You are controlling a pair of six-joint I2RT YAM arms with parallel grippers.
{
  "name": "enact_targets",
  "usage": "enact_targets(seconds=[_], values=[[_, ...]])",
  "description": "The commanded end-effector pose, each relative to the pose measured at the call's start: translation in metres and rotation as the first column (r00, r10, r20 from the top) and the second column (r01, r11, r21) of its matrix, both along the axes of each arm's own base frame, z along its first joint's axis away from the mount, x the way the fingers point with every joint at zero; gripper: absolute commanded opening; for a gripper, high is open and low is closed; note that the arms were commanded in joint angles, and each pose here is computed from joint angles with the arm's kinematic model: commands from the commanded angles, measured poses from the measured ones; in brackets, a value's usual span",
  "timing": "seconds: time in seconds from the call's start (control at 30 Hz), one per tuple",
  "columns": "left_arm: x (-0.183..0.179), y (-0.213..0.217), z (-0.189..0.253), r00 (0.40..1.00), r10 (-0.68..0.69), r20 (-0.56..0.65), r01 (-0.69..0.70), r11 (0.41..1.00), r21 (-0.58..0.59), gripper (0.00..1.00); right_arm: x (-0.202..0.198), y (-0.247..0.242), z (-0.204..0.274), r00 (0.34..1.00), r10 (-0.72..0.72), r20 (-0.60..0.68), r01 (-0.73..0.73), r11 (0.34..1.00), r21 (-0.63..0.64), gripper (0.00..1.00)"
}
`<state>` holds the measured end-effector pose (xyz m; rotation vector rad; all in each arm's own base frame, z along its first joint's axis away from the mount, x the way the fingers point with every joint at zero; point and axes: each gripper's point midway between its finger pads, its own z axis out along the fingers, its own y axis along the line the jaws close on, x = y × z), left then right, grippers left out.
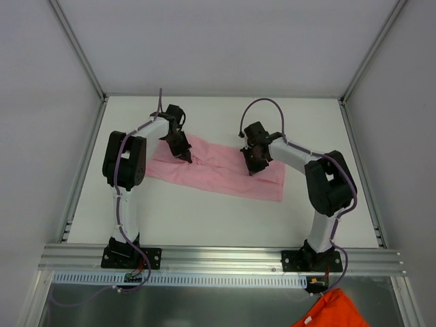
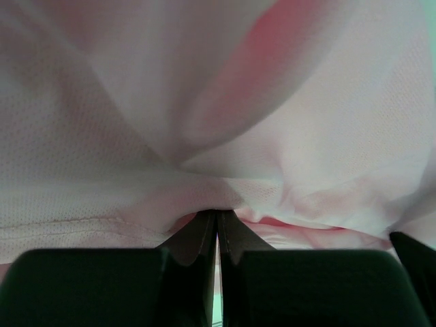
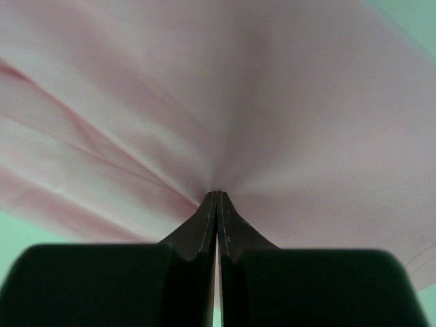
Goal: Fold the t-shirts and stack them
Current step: Rotate the tshirt 90 degrees
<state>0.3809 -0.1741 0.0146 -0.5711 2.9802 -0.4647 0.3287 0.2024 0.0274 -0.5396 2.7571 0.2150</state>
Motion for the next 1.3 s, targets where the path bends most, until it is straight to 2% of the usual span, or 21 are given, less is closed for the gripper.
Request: enact_targets(seconds=[0.0, 0.2, 0.43, 0.6, 0.7, 0.87, 1.03, 1.27], values=[[0.010, -0.001, -0.019, 1.000, -0.001, -0.031, 0.002, 1.000, 0.020, 0.00, -0.014, 0.009, 0.034, 0.999, 0.010, 0.050, -0.013, 0.998, 0.054, 0.01], [0.035, -0.014, -0.027, 0.999, 0.005, -0.033, -0.006, 1.000, -0.015, 0.00, -0.041, 0.027, 0.032, 0.998, 0.052, 0.033, -0.055, 0.996, 0.069, 0.01], [0.049, -0.010, -0.025, 1.000, 0.018, -0.012, -0.018, 1.000, -0.013, 0.00, -0.060, 0.034, 0.018, 0.996, 0.087, 0.007, -0.087, 0.995, 0.042, 0.01], [0.042, 0.005, -0.023, 1.000, 0.022, -0.021, -0.022, 1.000, 0.011, 0.00, -0.024, 0.015, 0.032, 0.987, 0.069, 0.143, -0.055, 0.993, -0.103, 0.01], [0.042, 0.013, -0.021, 0.999, 0.031, -0.014, -0.031, 0.999, 0.015, 0.00, 0.010, 0.017, 0.053, 0.975, 0.064, 0.214, -0.038, 0.992, -0.123, 0.01], [0.043, 0.016, -0.017, 0.999, 0.029, -0.016, -0.029, 0.999, 0.018, 0.00, 0.044, -0.005, 0.054, 0.963, 0.001, 0.271, 0.052, 0.981, -0.186, 0.01], [0.040, 0.022, -0.019, 0.999, 0.031, -0.028, -0.030, 0.999, 0.032, 0.00, 0.051, -0.036, 0.035, 0.961, -0.021, 0.275, 0.117, 0.933, -0.340, 0.01], [0.041, 0.035, -0.021, 0.999, 0.044, -0.033, -0.043, 0.998, 0.045, 0.00, 0.038, -0.042, 0.014, 0.969, -0.052, 0.240, 0.135, 0.929, -0.344, 0.01]])
